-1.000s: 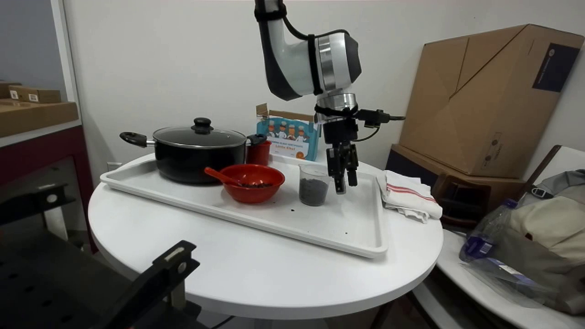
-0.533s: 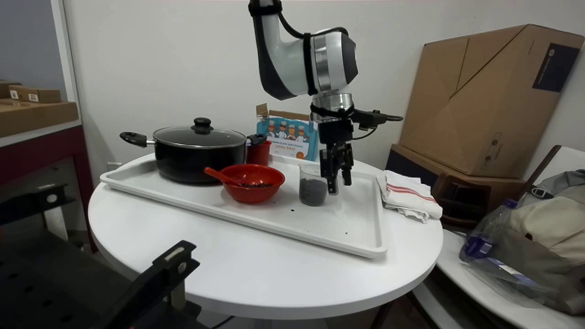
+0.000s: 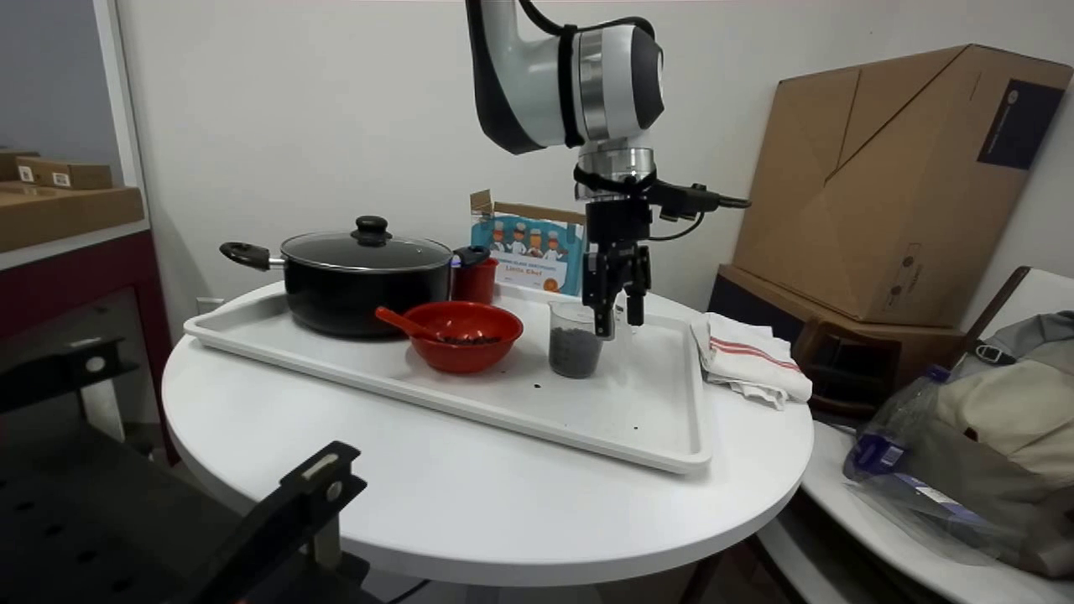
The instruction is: Pick up the jug and pour its contents in the red bowl
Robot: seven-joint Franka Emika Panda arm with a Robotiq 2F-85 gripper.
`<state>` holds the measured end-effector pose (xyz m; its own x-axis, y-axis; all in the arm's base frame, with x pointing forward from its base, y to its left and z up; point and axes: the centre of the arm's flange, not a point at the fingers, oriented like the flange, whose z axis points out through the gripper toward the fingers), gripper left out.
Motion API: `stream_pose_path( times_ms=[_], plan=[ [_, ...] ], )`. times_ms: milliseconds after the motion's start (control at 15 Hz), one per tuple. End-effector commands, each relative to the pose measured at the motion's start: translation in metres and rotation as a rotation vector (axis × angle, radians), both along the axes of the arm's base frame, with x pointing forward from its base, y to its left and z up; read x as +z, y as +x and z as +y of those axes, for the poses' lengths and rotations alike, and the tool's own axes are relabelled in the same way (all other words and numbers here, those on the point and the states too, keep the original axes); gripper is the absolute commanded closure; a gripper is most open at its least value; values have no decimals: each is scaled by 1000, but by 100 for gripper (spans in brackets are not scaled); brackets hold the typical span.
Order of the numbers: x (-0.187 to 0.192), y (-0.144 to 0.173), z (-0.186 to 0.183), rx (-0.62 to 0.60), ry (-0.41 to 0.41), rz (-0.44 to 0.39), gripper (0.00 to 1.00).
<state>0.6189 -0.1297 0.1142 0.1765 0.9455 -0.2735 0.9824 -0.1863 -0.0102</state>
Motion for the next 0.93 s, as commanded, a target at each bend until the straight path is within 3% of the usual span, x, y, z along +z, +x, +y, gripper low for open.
stream_pose_path(
  times_ms=[0,133,333,400,467,600,733,800,867],
  plan=[
    [0,-1,0,0,1,1,0],
    [-1,-1,1,0,2,3,0],
    [-4,3,-1,10,-85,79,0],
    [-2,3,-1,7,-95,91,5],
    [5,4,0,9,-90,84,26],
    [19,7,8,28,-53,46,31],
    [29,14,18,50,-49,13,44],
    [33,16,22,58,-49,-3,12],
    [37,19,25,63,-42,-24,11]
  ],
)
